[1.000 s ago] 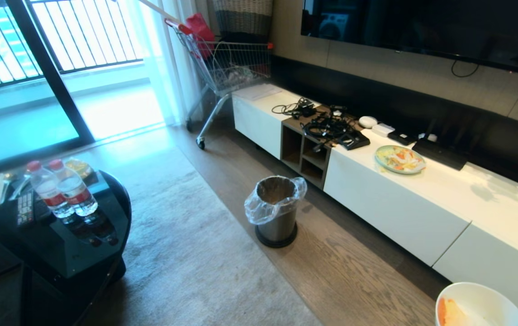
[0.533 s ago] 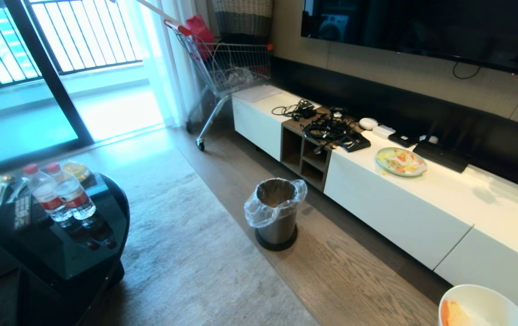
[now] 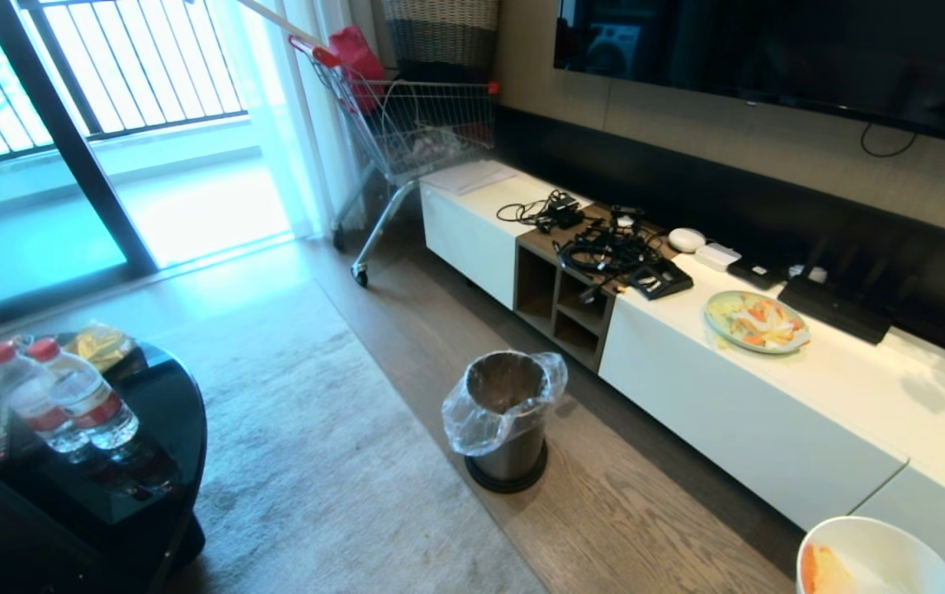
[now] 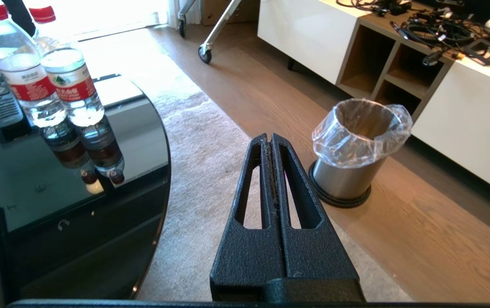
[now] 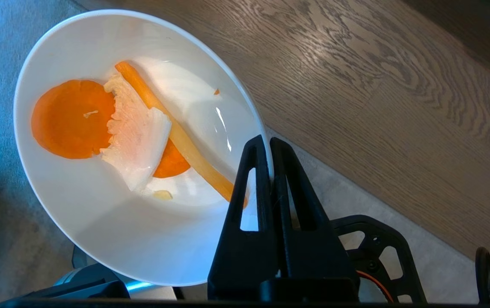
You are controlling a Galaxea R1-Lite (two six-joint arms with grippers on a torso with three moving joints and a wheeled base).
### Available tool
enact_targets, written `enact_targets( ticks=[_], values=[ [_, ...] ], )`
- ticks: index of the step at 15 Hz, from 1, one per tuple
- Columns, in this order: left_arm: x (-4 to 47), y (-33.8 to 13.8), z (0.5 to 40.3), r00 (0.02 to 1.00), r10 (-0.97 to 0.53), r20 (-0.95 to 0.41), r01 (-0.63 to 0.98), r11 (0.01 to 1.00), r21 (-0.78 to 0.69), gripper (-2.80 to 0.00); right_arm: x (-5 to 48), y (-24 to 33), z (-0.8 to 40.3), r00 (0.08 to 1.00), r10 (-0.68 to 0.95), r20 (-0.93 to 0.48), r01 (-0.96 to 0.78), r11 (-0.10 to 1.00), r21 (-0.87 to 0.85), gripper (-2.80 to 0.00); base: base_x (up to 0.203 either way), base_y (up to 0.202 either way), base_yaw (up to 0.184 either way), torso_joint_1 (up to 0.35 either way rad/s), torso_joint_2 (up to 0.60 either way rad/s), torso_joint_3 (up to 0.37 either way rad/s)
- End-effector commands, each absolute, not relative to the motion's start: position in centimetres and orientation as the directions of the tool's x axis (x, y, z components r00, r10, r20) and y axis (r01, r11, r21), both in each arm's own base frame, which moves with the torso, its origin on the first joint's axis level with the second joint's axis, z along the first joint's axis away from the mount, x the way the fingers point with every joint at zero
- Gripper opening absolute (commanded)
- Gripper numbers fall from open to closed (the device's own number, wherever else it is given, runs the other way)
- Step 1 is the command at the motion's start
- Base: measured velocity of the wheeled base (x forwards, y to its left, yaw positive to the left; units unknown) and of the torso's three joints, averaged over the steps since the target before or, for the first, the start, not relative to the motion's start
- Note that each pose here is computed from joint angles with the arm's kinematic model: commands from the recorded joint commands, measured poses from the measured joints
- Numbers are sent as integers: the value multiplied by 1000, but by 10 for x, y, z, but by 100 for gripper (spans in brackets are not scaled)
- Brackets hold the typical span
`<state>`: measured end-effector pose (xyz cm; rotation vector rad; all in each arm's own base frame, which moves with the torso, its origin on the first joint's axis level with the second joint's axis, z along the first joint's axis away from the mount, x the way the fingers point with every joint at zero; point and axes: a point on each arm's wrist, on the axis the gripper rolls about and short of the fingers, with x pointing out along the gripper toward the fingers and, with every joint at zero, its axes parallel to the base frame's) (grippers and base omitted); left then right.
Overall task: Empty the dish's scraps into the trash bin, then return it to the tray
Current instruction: Move the bowl over the trash can
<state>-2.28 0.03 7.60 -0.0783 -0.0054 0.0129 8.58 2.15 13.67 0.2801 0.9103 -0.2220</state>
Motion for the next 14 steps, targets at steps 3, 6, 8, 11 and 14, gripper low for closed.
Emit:
enact_targets(
  ticks=[3, 6, 8, 11, 14],
  values=[
    [-23, 0, 76, 1000, 14, 6, -13, 997, -80, -280, 87, 22, 136, 587, -73, -807, 305, 942, 137, -280, 187, 0, 1, -1, 2, 1],
    [-23, 0, 76, 1000, 14, 6, -13, 997, -80, -280, 87, 23, 136, 588, -68, -806, 299, 944, 138, -280, 157, 0, 2, 6, 3, 6],
    [-23, 0, 76, 1000, 14, 6, -13, 997, -81, -280, 87, 23, 136, 588, -69, -806, 299, 944, 138, -280, 0, 0, 0, 0, 0, 0],
    [-23, 0, 76, 1000, 14, 6, -13, 997, -80, -280, 88, 23, 137, 591, -68, -804, 297, 945, 138, -280, 0, 0, 0, 0, 0, 0],
    [-23, 0, 76, 1000, 14, 6, -13, 997, -81, -280, 88, 23, 137, 591, -68, -804, 296, 945, 138, -280, 0, 0, 0, 0, 0, 0]
  ],
)
